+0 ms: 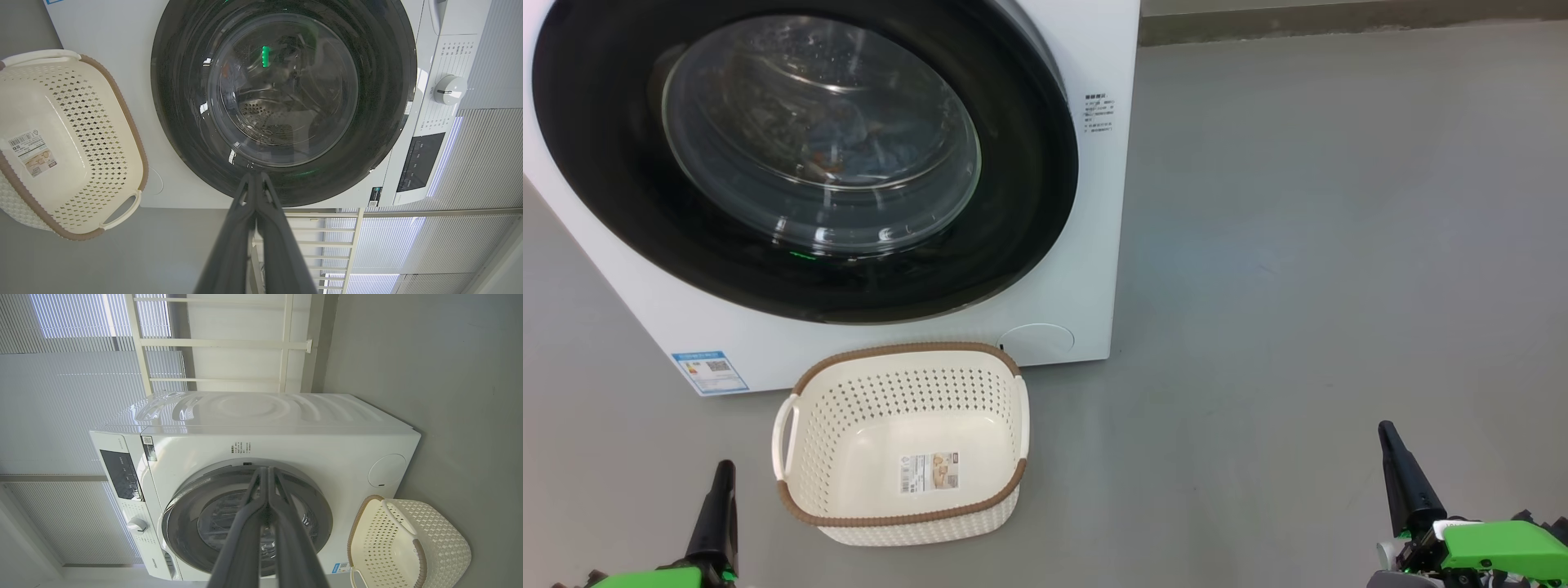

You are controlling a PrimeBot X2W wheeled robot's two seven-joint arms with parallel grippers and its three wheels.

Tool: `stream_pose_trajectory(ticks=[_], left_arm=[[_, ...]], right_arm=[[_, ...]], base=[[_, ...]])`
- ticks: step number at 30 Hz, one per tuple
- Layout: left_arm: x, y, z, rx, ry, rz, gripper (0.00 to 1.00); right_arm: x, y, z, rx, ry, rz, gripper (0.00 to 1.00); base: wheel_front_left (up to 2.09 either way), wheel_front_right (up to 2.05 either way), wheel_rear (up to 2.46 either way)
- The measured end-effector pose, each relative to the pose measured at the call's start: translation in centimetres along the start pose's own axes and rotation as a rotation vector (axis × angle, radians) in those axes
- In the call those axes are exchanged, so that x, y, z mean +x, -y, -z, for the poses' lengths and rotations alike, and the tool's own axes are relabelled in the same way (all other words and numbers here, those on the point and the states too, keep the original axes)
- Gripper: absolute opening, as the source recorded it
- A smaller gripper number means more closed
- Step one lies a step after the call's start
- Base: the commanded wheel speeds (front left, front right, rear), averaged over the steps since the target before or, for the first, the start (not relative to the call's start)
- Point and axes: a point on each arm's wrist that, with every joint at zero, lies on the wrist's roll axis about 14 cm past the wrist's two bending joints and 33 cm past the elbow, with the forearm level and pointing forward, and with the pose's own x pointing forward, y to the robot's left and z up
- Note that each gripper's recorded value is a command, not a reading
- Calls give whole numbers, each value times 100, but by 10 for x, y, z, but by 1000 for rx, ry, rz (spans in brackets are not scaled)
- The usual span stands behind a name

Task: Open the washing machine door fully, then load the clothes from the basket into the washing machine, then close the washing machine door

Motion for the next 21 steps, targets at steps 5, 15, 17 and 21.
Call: stream_pose_trajectory(ticks=[5, 15, 17, 21], left_arm=[[0, 0, 0, 0, 0, 0, 0], [0, 0, 0, 0, 0, 0, 0], [0, 0, 0, 0, 0, 0, 0], [0, 0, 0, 0, 0, 0, 0]], right_arm=[[0, 0, 0, 0, 0, 0, 0], [0, 0, 0, 2, 1, 0, 0], [0, 0, 0, 2, 1, 0, 0], [0, 0, 0, 2, 2, 0, 0]], base=[[0, 0, 0], [0, 0, 0], [0, 0, 0], [0, 0, 0]])
